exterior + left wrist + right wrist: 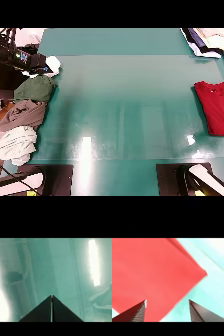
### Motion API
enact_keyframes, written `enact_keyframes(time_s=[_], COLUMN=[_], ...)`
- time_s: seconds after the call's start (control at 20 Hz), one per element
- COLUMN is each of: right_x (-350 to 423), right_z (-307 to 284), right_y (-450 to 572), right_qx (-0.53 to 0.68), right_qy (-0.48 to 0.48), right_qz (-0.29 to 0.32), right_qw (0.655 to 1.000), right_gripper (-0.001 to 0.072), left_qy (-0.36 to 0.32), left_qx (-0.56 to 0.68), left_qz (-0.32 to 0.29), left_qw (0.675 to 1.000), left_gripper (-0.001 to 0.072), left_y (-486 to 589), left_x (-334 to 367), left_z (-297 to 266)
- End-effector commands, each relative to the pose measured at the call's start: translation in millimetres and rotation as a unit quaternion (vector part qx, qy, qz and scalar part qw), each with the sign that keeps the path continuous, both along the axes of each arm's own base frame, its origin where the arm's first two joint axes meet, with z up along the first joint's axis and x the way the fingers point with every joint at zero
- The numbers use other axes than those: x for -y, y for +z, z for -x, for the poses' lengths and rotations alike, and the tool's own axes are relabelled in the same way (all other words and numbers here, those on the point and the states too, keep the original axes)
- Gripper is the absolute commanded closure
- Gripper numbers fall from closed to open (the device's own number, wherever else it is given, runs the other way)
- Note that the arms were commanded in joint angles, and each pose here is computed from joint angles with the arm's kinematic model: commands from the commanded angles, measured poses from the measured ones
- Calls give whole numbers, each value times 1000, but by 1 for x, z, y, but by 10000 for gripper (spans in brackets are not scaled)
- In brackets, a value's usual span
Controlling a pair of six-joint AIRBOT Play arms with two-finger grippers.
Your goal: Fold the shirts.
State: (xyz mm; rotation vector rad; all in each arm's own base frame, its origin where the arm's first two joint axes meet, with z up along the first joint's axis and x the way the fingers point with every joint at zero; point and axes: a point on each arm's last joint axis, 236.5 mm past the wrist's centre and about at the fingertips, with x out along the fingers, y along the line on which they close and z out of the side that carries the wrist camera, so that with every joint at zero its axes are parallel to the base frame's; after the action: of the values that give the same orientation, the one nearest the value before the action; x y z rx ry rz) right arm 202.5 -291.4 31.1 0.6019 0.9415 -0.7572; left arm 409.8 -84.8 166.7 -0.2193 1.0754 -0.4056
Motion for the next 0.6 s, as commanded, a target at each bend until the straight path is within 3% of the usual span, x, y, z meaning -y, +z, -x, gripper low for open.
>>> enact_keyframes(time_s=[0.0, 0.2, 0.25, 0.3, 0.35, 0.4, 0.55], right_x=[-32, -167, -199, -226, -253, -279, -337], right_z=[-52, -113, -122, -128, -133, -135, -130], right_y=[30, 29, 28, 29, 29, 29, 28], right_qx=[59, 61, 50, 45, 40, 35, 19], right_qy=[43, 219, 266, 304, 343, 377, 455], right_qz=[-27, -133, -140, -141, -142, -143, -148], right_qw=[997, 965, 953, 941, 928, 914, 878], right_gripper=[125, 147, 206, 349, 545, 662, 693], left_qy=[-1, -4, -7, -6, -5, -3, 4], left_qx=[2, -5, -15, -14, -11, -9, 7], left_qz=[-1, -1, 1, 2, 2, 2, 4], left_qw=[1000, 1000, 1000, 1000, 1000, 1000, 1000], left_gripper=[685, 685, 685, 685, 686, 685, 685], left_y=[0, -1, -2, -2, -2, -1, 2], left_x=[0, 1, 2, 2, 2, 2, 1], left_z=[0, 3, 7, 7, 5, 4, -4])
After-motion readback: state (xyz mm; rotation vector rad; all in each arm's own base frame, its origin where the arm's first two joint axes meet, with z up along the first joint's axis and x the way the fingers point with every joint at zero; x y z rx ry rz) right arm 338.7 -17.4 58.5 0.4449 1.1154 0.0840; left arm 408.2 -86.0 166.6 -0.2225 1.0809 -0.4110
